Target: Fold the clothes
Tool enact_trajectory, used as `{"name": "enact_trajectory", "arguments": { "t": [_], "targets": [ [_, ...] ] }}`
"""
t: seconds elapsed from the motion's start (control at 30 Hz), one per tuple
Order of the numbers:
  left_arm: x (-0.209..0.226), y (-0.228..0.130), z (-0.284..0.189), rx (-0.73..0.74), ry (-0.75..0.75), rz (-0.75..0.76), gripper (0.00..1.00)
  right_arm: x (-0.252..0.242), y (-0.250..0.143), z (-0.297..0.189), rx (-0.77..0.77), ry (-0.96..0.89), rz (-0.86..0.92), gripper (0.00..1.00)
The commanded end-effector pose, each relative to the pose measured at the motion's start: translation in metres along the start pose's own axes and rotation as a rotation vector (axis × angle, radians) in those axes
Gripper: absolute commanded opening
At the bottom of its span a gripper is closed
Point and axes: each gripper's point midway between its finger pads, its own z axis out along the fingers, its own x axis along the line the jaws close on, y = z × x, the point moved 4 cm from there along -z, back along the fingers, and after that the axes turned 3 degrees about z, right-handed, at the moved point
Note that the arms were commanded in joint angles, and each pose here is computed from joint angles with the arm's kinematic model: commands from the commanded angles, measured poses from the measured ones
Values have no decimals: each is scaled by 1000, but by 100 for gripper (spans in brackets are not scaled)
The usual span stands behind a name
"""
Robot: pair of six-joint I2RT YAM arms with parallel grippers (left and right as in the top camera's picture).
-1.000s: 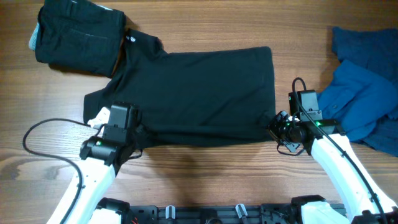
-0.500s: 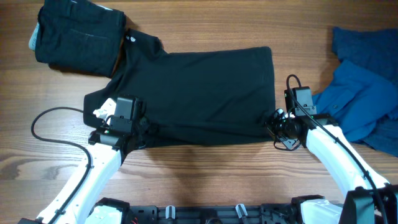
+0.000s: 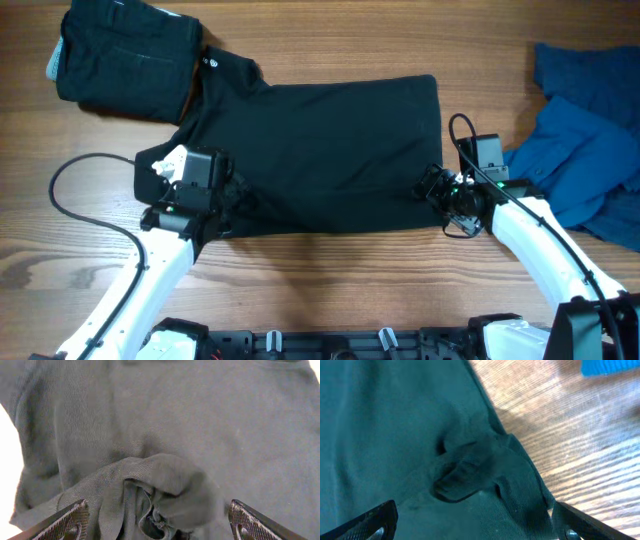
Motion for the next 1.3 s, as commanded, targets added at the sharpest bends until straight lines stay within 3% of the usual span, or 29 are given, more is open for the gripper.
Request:
{"name": "enact_trajectory", "arguments": {
  "t": [0.0, 0.17, 0.27, 0.4, 0.63, 0.73, 0.83, 1.0, 1.27],
  "targets": [
    [-20, 30, -35, -91, -66, 89, 99, 14, 16, -21, -39, 0, -95, 99],
    [-29, 54, -90, -159, -124, 120, 100, 33, 21, -54, -21, 52, -150, 99],
    [-24, 58, -119, -179, -144, 113, 100, 61, 7, -72, 68, 252, -287, 100],
    [-10, 53, -138, -188, -139, 97, 100, 82, -14, -85, 176, 448, -388, 99],
    [25, 44, -141, -151, -20, -1, 100, 133, -75, -91, 257, 581, -624, 98],
    [38, 42, -139, -121, 33, -27, 100, 159, -106, -83, 217, 543, -669, 92],
    [48, 43, -139, -106, 50, -106, 100, 180, -132, -74, 203, 554, -717, 80],
    [65, 49, -141, -96, 52, -219, 100, 206, -165, -37, 232, 575, -775, 80],
    [83, 44, -141, -63, 114, -273, 100, 238, -181, 9, 231, 552, -877, 80]
  ]
}}
